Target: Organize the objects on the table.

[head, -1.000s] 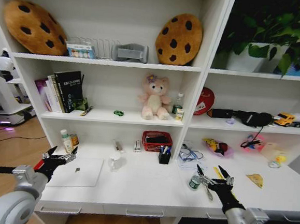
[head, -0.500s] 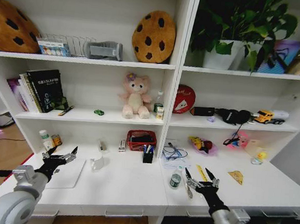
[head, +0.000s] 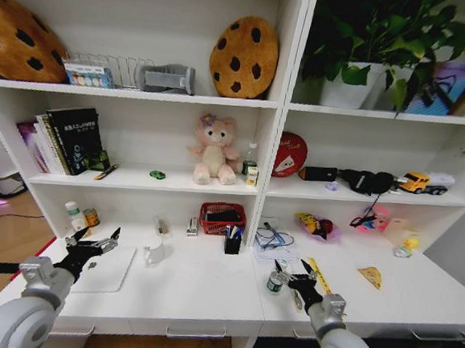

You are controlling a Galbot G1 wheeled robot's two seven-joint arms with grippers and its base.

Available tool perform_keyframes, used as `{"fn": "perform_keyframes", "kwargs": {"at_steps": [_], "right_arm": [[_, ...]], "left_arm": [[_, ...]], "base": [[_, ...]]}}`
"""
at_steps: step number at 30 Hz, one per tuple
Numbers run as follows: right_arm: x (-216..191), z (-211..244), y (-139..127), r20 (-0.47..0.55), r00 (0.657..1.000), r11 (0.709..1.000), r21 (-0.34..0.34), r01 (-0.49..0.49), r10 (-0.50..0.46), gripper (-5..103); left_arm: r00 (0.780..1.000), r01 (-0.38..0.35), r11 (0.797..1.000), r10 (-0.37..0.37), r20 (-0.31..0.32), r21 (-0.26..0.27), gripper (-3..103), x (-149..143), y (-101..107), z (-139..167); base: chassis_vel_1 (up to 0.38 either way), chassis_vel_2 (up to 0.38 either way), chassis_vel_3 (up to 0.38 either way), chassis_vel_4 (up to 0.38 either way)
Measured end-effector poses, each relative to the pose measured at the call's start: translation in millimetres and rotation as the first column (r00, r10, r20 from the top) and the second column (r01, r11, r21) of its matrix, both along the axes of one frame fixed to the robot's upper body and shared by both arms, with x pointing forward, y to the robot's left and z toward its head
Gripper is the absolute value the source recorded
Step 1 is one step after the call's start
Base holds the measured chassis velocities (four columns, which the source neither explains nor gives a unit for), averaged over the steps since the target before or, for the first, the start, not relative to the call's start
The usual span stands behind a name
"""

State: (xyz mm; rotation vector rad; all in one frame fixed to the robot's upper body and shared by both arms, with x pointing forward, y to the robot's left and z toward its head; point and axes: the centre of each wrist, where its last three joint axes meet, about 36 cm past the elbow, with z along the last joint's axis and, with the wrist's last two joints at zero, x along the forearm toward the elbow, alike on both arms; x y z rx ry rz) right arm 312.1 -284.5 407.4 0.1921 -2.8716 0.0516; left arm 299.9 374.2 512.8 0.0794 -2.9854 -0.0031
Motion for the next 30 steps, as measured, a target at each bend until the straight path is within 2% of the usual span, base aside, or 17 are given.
{"fn": "perform_keyframes", "kwargs": {"at_steps": [6, 8, 9, 11, 12, 14, 15, 17, 20, 21, 22, 23, 25, 28, 30], "right_arm": [[9, -16, 4, -0.037, 0.999, 1.000, -0.018, 0.007, -0.007, 103], [10, -18, 3, -0.042, 0.999, 1.000, -0.025, 0.011, -0.012, 95], [10, -18, 3, -0.042, 0.999, 1.000, -0.025, 0.011, -0.012, 95], [9, -18, 2, -0.040, 0.999, 0.999, -0.030, 0.012, -0.014, 84], [9, -18, 2, -0.040, 0.999, 0.999, -0.030, 0.012, -0.014, 84], [8, -19, 2, -0.035, 0.999, 0.999, -0.031, 0.011, -0.012, 74], [8, -19, 2, -0.035, 0.999, 0.999, -0.031, 0.011, -0.012, 74], [9, -19, 2, -0.032, 0.999, 0.999, -0.031, 0.009, -0.010, 63], [9, -19, 2, -0.031, 0.999, 0.999, -0.032, 0.009, -0.010, 57], [9, -19, 2, -0.030, 0.999, 0.999, -0.031, 0.010, -0.011, 47], [9, -19, 3, -0.030, 0.999, 0.999, -0.030, 0.011, -0.012, 41], [9, -19, 3, -0.030, 0.999, 0.999, -0.030, 0.011, -0.012, 41], [7, -21, 3, -0.031, 0.999, 0.999, -0.030, 0.013, -0.014, 33], [4, -20, 4, -0.023, 1.000, 1.000, -0.023, 0.010, -0.010, 28], [2, -13, 6, -0.001, 1.000, 1.000, -0.008, -0.004, 0.004, 26]], "left_arm": [[1.000, 0.000, 1.000, 0.000, 0.000, 0.000, 100, 0, 0, 0], [1.000, 0.000, 1.000, 0.000, 0.000, 0.000, 100, 0, 0, 0], [1.000, 0.000, 1.000, 0.000, 0.000, 0.000, 100, 0, 0, 0], [1.000, 0.000, 1.000, 0.000, 0.000, 0.000, 100, 0, 0, 0], [1.000, 0.000, 1.000, 0.000, 0.000, 0.000, 100, 0, 0, 0], [1.000, 0.000, 1.000, 0.000, 0.000, 0.000, 100, 0, 0, 0], [1.000, 0.000, 1.000, 0.000, 0.000, 0.000, 100, 0, 0, 0], [1.000, 0.000, 1.000, 0.000, 0.000, 0.000, 100, 0, 0, 0], [1.000, 0.000, 1.000, 0.000, 0.000, 0.000, 100, 0, 0, 0], [1.000, 0.000, 1.000, 0.000, 0.000, 0.000, 100, 0, 0, 0], [1.000, 0.000, 1.000, 0.000, 0.000, 0.000, 100, 0, 0, 0], [1.000, 0.000, 1.000, 0.000, 0.000, 0.000, 100, 0, 0, 0], [1.000, 0.000, 1.000, 0.000, 0.000, 0.000, 100, 0, 0, 0], [1.000, 0.000, 1.000, 0.000, 0.000, 0.000, 100, 0, 0, 0], [1.000, 0.000, 1.000, 0.000, 0.000, 0.000, 100, 0, 0, 0]], "base": [[0.000, 0.000, 0.000, 0.000], [0.000, 0.000, 0.000, 0.000], [0.000, 0.000, 0.000, 0.000], [0.000, 0.000, 0.000, 0.000], [0.000, 0.000, 0.000, 0.000], [0.000, 0.000, 0.000, 0.000], [0.000, 0.000, 0.000, 0.000], [0.000, 0.000, 0.000, 0.000], [0.000, 0.000, 0.000, 0.000], [0.000, 0.000, 0.000, 0.000], [0.000, 0.000, 0.000, 0.000], [0.000, 0.000, 0.000, 0.000], [0.000, 0.000, 0.000, 0.000], [0.000, 0.000, 0.000, 0.000], [0.000, 0.000, 0.000, 0.000]]}}
